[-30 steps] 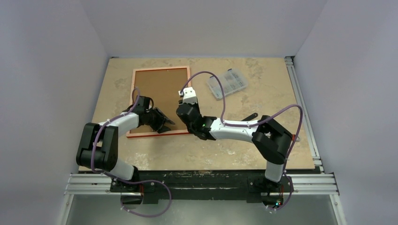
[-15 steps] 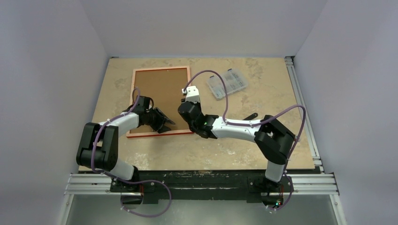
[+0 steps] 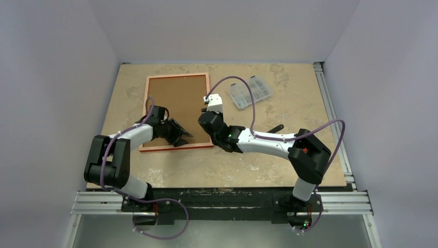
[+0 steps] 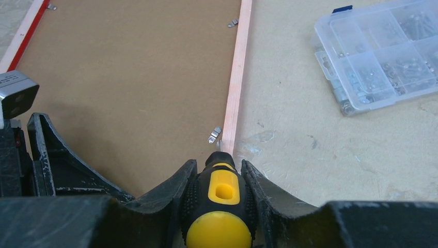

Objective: Take the photo out of the frame

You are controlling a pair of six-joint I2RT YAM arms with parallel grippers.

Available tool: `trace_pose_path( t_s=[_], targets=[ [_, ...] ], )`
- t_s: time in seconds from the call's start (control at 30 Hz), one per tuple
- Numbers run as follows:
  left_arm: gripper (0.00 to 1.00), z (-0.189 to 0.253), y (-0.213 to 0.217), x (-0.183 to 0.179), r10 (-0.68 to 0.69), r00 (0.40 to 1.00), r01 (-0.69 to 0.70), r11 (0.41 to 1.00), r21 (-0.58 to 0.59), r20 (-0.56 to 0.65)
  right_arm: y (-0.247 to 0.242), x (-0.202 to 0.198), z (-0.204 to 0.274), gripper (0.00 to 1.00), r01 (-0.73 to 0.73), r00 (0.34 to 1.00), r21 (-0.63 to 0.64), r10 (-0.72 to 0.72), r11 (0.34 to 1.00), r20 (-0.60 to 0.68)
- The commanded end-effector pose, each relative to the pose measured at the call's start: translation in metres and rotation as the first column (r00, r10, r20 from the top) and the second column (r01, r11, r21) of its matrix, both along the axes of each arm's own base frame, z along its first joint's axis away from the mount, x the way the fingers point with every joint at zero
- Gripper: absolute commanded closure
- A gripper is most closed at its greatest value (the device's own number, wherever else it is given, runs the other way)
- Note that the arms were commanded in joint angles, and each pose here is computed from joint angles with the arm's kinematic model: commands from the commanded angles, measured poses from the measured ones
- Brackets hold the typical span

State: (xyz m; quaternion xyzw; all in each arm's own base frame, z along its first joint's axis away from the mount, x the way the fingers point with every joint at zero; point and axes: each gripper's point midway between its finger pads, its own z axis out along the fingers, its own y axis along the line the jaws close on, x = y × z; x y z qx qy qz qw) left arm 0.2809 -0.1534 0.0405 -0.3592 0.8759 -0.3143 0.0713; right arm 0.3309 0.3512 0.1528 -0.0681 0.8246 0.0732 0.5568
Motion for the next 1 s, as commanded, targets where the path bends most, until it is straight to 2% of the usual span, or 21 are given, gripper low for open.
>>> trace_pose_path(
  t_s=[0.0, 0.5, 0.8, 0.97],
  targets=[
    [0.61, -0.006, 0.002, -0.005, -0.007, 1.0, 0.007, 1.0, 0.004, -0.019, 0.002, 0.002, 0.009, 1.0, 0.009, 1.0, 0.055, -0.009, 0.998, 0.008],
    [0.6, -0.005, 0.001, -0.005, -0.007, 1.0, 0.007, 1.0, -0.001, -0.015, -0.004, 0.017, -0.013, 1.0, 0.064, 0.998, 0.089, -0.064, 0.994, -0.007],
    [0.6, -0.006, 0.001, -0.005, -0.005, 1.0, 0.005, 1.0, -0.002, -0.018, 0.001, 0.005, -0.006, 1.0, 0.005, 0.999, 0.215, 0.007, 0.977, -0.054],
    [0.6, -0.006, 0.001, -0.005, -0.003, 1.0, 0.003, 1.0, -0.003, -0.017, -0.01, 0.009, 0.002, 1.0, 0.03, 0.999, 0.142, -0.027, 0.989, -0.021]
  ],
)
